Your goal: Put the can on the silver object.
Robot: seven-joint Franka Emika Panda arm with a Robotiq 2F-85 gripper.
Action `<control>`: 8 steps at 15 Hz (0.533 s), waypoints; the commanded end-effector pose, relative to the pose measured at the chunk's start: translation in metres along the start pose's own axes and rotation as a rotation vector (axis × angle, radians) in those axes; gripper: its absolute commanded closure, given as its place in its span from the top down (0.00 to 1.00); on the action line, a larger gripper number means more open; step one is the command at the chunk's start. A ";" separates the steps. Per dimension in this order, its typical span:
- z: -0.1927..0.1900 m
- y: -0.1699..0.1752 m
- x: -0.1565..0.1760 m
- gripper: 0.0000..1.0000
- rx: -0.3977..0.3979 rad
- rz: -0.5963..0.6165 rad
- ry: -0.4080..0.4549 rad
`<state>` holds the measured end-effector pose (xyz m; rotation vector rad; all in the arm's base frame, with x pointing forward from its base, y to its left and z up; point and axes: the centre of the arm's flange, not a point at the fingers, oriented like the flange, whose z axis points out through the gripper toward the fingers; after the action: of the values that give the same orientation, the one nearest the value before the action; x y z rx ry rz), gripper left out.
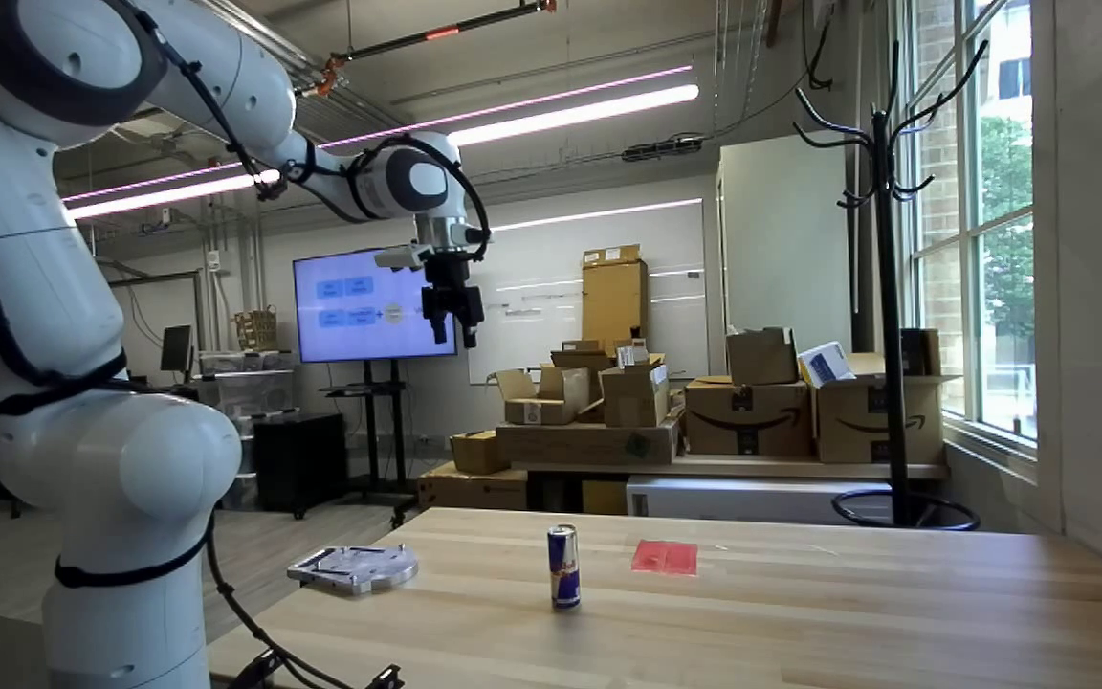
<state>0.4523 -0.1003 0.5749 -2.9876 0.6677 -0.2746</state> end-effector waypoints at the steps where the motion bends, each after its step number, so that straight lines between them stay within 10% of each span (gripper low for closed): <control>1: 0.024 0.018 0.060 1.00 -0.111 0.132 0.017; 8: 0.131 0.066 0.113 1.00 -0.241 0.263 -0.074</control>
<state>0.5191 -0.1886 0.4857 -3.0641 1.0599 -0.1369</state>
